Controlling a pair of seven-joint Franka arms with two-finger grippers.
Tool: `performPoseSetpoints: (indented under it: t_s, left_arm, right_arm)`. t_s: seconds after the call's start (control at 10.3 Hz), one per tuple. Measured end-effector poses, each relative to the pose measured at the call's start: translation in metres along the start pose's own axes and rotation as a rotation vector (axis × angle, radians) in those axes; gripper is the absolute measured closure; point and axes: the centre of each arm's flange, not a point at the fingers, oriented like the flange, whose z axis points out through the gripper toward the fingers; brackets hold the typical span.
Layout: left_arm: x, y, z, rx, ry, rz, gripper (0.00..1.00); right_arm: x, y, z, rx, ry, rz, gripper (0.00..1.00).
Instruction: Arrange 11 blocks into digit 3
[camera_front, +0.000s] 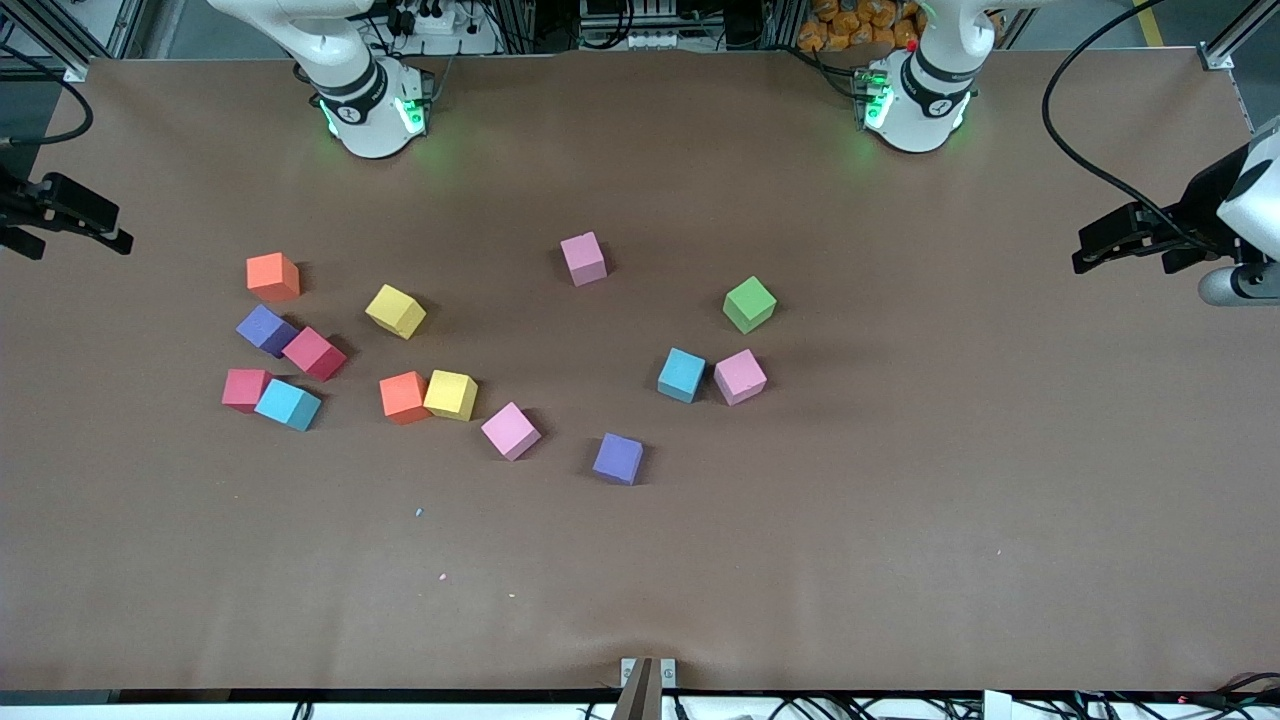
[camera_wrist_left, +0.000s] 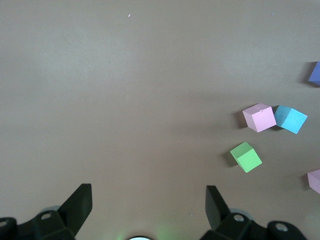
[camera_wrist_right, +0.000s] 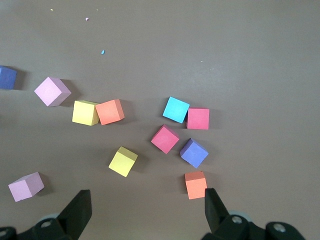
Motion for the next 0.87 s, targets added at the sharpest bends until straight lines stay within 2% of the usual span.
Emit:
performPoseSetpoints:
  t_s: [0.58, 0.87]
  left_arm:
    - [0.0, 0.001, 0.0, 0.0, 0.0, 0.002, 0.0]
    - [-0.005, 0.04, 0.002, -0.001, -0.001, 0.069, 0.0]
  right_arm:
    - [0.0, -0.001, 0.003, 0.0, -0.008, -0.001, 0.0]
    - [0.002, 0.0, 0.013, 0.001, -0.027, 0.0, 0.0]
